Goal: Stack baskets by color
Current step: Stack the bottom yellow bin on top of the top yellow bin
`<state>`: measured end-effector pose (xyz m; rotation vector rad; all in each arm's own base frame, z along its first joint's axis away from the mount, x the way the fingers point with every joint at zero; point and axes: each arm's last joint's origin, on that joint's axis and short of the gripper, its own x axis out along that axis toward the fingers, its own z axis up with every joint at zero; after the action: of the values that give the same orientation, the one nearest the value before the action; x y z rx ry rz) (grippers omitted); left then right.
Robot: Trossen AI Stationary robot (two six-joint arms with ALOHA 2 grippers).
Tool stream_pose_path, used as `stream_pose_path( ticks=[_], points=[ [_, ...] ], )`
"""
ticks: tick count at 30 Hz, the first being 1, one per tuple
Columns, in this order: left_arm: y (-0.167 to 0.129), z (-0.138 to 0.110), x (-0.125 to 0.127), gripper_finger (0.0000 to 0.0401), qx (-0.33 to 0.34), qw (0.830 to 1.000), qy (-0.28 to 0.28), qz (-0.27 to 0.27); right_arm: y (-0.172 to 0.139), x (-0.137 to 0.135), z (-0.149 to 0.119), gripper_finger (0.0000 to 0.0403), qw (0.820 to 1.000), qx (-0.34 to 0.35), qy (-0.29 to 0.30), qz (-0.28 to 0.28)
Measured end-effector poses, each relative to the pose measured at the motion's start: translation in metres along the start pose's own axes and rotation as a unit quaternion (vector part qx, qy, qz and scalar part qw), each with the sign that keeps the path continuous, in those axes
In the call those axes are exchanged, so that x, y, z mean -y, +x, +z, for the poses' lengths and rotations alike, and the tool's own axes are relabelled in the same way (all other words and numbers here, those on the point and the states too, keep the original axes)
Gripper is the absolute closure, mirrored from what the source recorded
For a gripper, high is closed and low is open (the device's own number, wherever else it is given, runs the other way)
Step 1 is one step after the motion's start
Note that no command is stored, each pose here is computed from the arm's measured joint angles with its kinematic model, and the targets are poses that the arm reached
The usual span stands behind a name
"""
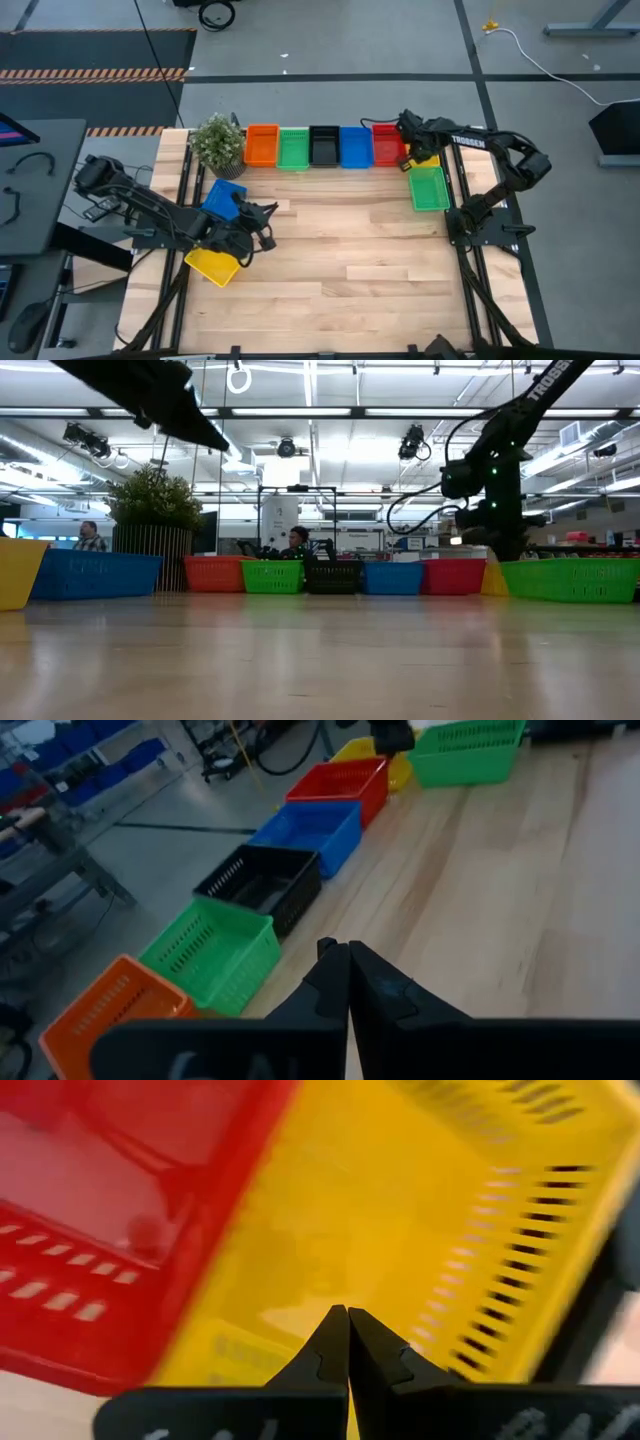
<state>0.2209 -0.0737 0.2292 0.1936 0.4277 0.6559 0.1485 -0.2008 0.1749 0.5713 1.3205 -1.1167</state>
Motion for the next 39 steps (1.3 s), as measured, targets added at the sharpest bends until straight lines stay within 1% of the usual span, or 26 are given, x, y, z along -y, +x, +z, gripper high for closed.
stream_pose_path(
  ticks=[4, 6, 8, 12, 16, 19, 21, 23, 24, 26, 28, 29, 31, 33, 35, 37, 39],
  points=[
    [-0.005, 0.005, -0.006, 0.0395, 0.008, 1.000, 0.004, -0.008, 0.004, -0.002, 0.002, 0.0402, 1.000, 0.018, 0.008, 0.015],
    [-0.005, 0.006, -0.008, 0.0390, 0.009, 1.000, 0.003, -0.008, 0.003, -0.003, 0.002, 0.0402, 0.999, 0.018, 0.008, 0.028],
    [-0.005, 0.006, -0.007, 0.0383, 0.008, 1.000, 0.006, -0.009, 0.000, -0.002, 0.004, 0.0402, 0.999, 0.024, 0.009, 0.029],
    [-0.005, 0.004, -0.007, 0.0379, 0.002, 1.000, 0.009, -0.008, -0.015, 0.001, 0.006, 0.0402, 0.998, 0.060, 0.014, 0.005],
    [-0.006, 0.003, -0.009, 0.0390, -0.001, 1.000, 0.007, -0.008, -0.037, -0.004, 0.001, 0.0402, 0.994, 0.108, 0.005, 0.002],
    [-0.010, 0.006, -0.011, 0.0395, 0.006, 1.000, -0.002, -0.013, -0.054, -0.018, -0.006, 0.0402, 0.990, 0.140, -0.026, 0.020],
    [-0.014, 0.007, -0.014, 0.0395, 0.009, 1.000, -0.009, -0.019, -0.065, -0.034, -0.013, 0.0402, 0.984, 0.164, -0.055, 0.040],
    [-0.020, 0.008, -0.019, 0.0392, 0.008, 0.999, -0.017, -0.032, -0.076, -0.054, -0.020, 0.0402, 0.975, 0.194, -0.089, 0.063],
    [-0.023, 0.007, -0.021, 0.0391, 0.003, 0.999, -0.017, -0.048, -0.083, -0.065, -0.025, 0.0402, 0.968, 0.213, -0.109, 0.075],
    [-0.030, 0.006, -0.026, 0.0390, -0.018, 0.994, -0.011, -0.105, -0.094, -0.090, -0.033, 0.0402, 0.951, 0.256, -0.142, 0.103],
    [-0.038, 0.004, -0.029, 0.0391, -0.063, 0.982, 0.003, -0.178, -0.105, -0.114, -0.042, 0.0402, 0.929, 0.298, -0.172, 0.138],
    [-0.043, 0.005, -0.031, 0.0393, -0.097, 0.974, -0.004, -0.207, -0.110, -0.126, -0.046, 0.0401, 0.916, 0.320, -0.187, 0.156],
    [-0.051, 0.003, -0.037, 0.0395, -0.183, 0.955, -0.021, -0.232, -0.119, -0.148, -0.056, 0.0400, 0.889, 0.356, -0.220, 0.186],
    [-0.059, -0.004, -0.043, 0.0396, -0.283, 0.933, -0.042, -0.219, -0.126, -0.166, -0.066, 0.0400, 0.864, 0.387, -0.244, 0.211],
    [-0.066, -0.012, -0.046, 0.0392, -0.372, 0.904, -0.080, -0.193, -0.131, -0.181, -0.075, 0.0400, 0.845, 0.409, -0.259, 0.225],
    [-0.071, -0.020, -0.044, 0.0381, -0.428, 0.876, -0.125, -0.182, -0.133, -0.190, -0.084, 0.0400, 0.838, 0.424, -0.264, 0.221],
    [-0.075, -0.028, -0.036, 0.0360, -0.459, 0.853, -0.161, -0.188, -0.134, -0.197, -0.092, 0.0400, 0.835, 0.434, -0.266, 0.208]
  ],
)
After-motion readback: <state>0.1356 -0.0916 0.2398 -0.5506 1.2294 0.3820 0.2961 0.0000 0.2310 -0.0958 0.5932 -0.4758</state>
